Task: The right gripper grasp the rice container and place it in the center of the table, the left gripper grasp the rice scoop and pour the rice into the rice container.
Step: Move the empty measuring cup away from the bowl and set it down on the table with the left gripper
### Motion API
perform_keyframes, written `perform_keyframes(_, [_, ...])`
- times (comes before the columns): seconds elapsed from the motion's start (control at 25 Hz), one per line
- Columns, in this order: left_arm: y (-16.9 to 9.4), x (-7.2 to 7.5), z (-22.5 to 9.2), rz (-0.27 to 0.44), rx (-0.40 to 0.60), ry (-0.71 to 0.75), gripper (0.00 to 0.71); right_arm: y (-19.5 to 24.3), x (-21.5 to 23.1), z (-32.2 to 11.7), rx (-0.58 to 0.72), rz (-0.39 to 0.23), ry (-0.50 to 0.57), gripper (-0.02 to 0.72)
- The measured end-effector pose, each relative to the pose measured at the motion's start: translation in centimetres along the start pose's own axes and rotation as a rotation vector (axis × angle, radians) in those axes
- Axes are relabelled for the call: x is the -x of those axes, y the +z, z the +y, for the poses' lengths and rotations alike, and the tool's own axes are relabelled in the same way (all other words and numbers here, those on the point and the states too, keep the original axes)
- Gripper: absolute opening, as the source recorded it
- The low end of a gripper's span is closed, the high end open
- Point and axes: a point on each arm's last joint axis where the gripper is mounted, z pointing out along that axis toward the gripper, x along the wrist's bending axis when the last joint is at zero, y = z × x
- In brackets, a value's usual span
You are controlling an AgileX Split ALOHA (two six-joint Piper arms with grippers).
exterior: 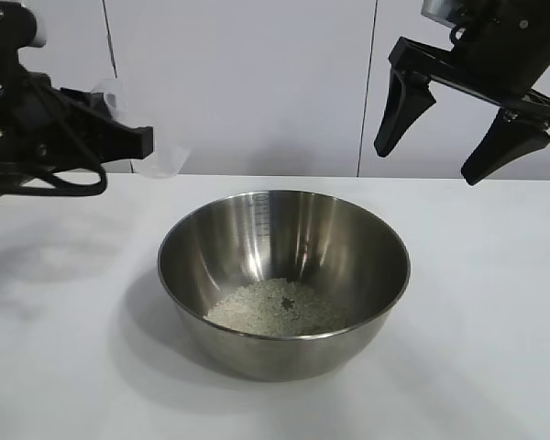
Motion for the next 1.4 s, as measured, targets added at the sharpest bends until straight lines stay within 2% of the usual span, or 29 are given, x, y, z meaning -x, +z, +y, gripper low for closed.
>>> perform_keyframes(0.16, [-0.2,-2.5,-0.9,-0.005,-0.021,0.051,0.011,0.0,0.0,0.1,0.011,-0.001,0.004,0.661])
perform_keyframes(0.28, [0.0,-3.4,-1.7,-0.038,-0.029,0.063,0.011,0.0,0.0,0.1,0.014,0.000,0.009,0.661])
perform_keyframes(0.48, [0.3,-2.9,-5.5,-0.090,-0.147,0.046,0.011,0.0,0.0,0.1,0.015,0.000,0.016,0.661])
perform_keyframes(0.88, [0.5,-2.3,-8.9,-0.126,-0.252,0.049,0.011,0.0,0.0,0.4,0.043,-0.003,0.018,0.661])
perform_keyframes(1.4, [0.9,-2.1,-10.1,-0.128,-0.270,0.030,0.013,0.0,0.0,0.4,0.041,-0.003,0.020,0.661])
